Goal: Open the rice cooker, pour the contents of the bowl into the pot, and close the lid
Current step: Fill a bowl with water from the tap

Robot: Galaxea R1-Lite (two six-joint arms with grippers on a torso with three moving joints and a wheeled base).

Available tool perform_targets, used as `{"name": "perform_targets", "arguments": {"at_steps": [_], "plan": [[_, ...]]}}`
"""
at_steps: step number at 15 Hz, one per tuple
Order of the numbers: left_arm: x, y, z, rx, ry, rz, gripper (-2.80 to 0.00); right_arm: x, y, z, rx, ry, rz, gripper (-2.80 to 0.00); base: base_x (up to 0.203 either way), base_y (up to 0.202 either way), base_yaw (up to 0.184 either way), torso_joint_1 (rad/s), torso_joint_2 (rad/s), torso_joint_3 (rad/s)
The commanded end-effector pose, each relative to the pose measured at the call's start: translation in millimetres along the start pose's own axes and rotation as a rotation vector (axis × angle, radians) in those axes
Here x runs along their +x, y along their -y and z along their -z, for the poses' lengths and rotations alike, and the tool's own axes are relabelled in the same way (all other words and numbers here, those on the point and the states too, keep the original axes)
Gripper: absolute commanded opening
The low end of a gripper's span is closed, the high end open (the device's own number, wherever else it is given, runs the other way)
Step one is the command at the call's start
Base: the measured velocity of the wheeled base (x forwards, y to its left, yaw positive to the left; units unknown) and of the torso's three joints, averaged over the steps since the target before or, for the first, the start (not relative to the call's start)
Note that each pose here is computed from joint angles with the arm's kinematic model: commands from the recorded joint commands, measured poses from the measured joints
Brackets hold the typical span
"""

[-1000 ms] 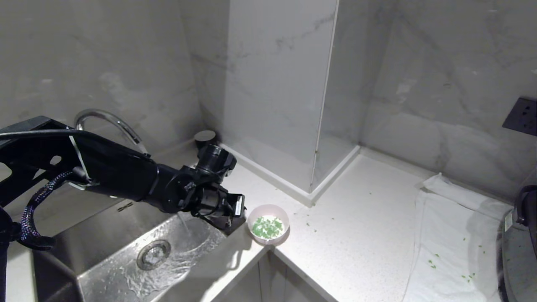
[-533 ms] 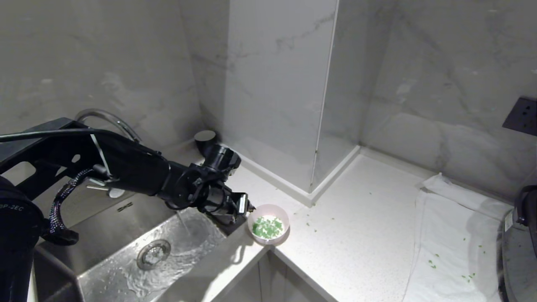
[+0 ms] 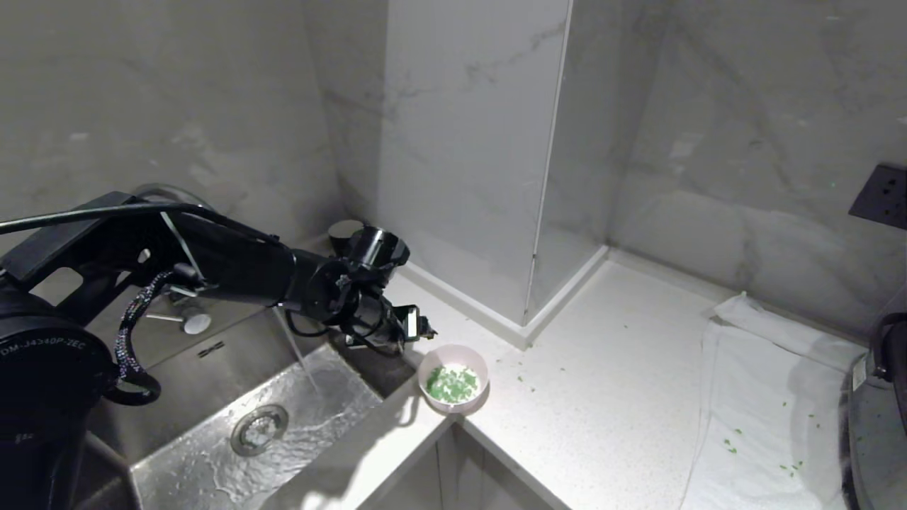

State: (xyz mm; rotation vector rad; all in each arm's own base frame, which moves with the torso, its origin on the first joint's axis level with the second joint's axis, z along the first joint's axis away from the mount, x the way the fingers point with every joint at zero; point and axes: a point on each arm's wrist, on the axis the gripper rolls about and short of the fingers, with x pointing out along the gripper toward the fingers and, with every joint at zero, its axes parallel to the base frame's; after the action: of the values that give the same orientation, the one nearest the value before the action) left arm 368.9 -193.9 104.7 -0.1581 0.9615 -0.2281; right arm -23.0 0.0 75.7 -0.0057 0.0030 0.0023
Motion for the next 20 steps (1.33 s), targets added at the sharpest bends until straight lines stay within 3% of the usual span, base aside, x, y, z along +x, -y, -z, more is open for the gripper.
{"name": "perform_targets", "arguments": {"at_steps": [1, 5, 8, 20], "plan": [[8.2, -1.3, -3.2, -0.013, -0.033, -0.024, 0.0, 0.0, 0.0, 0.0, 0.0, 0.0, -0.001, -2.8, 0.0, 0.0, 0.0, 0.0, 0.0, 0.0], [4.8, -9.4, -8.2, -0.018, -0.033, -0.039, 0.0, 0.0, 0.0, 0.0, 0.0, 0.0, -0.001, -2.8, 0.0, 0.0, 0.0, 0.0, 0.0, 0.0], [23.0, -12.4, 2.4, -0.015, -0.083, -0.059, 0.0, 0.0, 0.0, 0.0, 0.0, 0.0, -0.001, -2.8, 0.0, 0.0, 0.0, 0.0, 0.0, 0.0], [58.2, 6.2, 28.7, 0.039, -0.168, -0.052, 0.0, 0.0, 0.0, 0.0, 0.0, 0.0, -0.001, -2.8, 0.0, 0.0, 0.0, 0.0, 0.0, 0.0]]}}
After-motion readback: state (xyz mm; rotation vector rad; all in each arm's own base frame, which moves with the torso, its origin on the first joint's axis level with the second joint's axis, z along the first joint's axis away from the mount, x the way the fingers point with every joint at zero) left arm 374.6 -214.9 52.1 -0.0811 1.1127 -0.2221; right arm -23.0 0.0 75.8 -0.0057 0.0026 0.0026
